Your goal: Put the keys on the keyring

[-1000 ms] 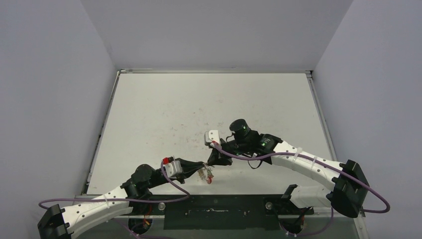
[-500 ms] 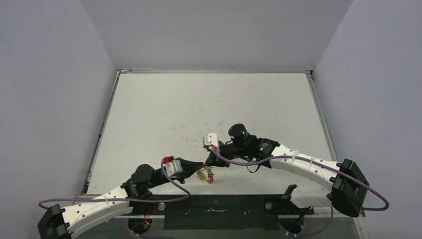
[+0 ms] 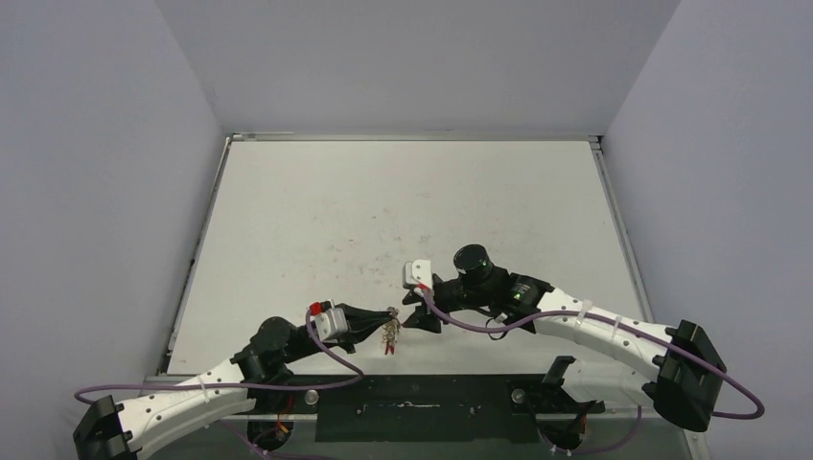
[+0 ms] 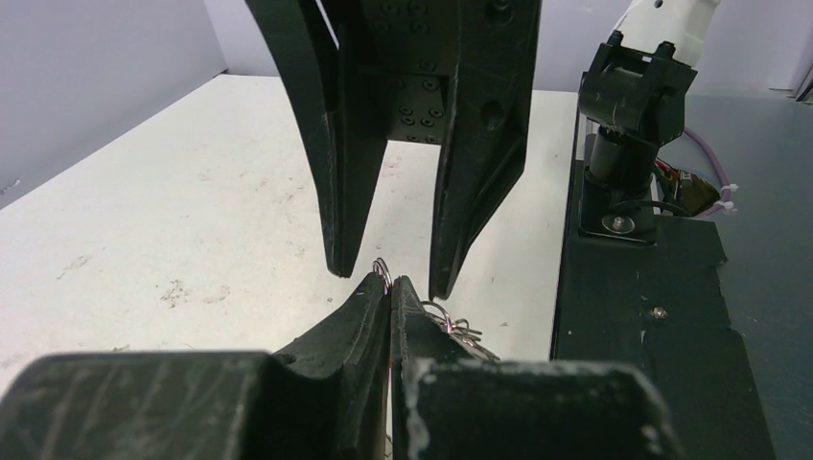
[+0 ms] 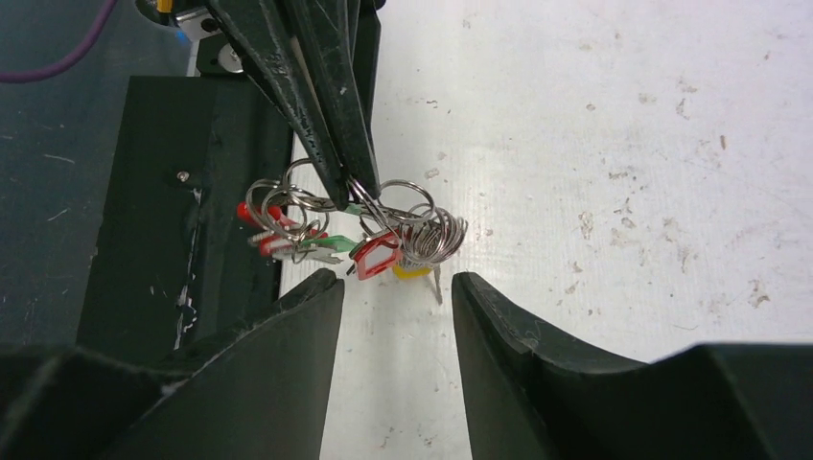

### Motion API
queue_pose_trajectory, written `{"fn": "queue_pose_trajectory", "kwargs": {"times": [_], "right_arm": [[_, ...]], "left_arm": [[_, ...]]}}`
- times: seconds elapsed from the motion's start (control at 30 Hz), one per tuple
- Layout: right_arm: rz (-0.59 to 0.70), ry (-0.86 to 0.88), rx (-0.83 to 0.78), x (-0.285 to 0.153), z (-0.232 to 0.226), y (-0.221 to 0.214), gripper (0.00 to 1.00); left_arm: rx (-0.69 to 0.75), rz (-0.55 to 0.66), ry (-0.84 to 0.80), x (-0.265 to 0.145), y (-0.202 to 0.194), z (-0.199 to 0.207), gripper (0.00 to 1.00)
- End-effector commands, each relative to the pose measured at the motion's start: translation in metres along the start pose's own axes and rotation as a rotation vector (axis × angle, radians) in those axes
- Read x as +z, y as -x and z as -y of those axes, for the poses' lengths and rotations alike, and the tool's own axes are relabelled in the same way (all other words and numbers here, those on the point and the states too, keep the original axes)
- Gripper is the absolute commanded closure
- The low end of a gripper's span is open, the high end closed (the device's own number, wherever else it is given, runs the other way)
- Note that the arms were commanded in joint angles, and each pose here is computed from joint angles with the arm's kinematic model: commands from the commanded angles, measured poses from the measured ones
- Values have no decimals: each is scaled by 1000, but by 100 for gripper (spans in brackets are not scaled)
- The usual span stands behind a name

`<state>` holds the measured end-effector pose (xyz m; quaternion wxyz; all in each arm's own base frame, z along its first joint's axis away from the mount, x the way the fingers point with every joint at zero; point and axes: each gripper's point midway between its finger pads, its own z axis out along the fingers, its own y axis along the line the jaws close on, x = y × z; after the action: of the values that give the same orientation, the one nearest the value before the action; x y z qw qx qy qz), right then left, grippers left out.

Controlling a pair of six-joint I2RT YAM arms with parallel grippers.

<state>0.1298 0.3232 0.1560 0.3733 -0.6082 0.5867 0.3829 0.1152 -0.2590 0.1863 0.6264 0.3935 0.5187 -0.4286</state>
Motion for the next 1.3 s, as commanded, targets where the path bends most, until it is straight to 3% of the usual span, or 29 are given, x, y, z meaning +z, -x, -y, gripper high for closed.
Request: {"fn": "queue_pose_trajectory", "kwargs": {"times": [0.0,0.6,0.93,1.2,1.27], "right_arm": [[102,-37,-93,-11,2,30,53],[196,76,-82,3,-8,54,67],[210,107,-106,1,-15,55,100],[178,87,-96,-3,-12,56,100],[119,75,-59,-5,-10,50,100]], "left_arm": [[14,80,1,2,24,-1,100],[14,81,-6,3,26,1,100],[13,75,1,2,23,0,100],[7,56,43,-1,22,-7,100],[11,40,59,-3,23,-10,89]]}}
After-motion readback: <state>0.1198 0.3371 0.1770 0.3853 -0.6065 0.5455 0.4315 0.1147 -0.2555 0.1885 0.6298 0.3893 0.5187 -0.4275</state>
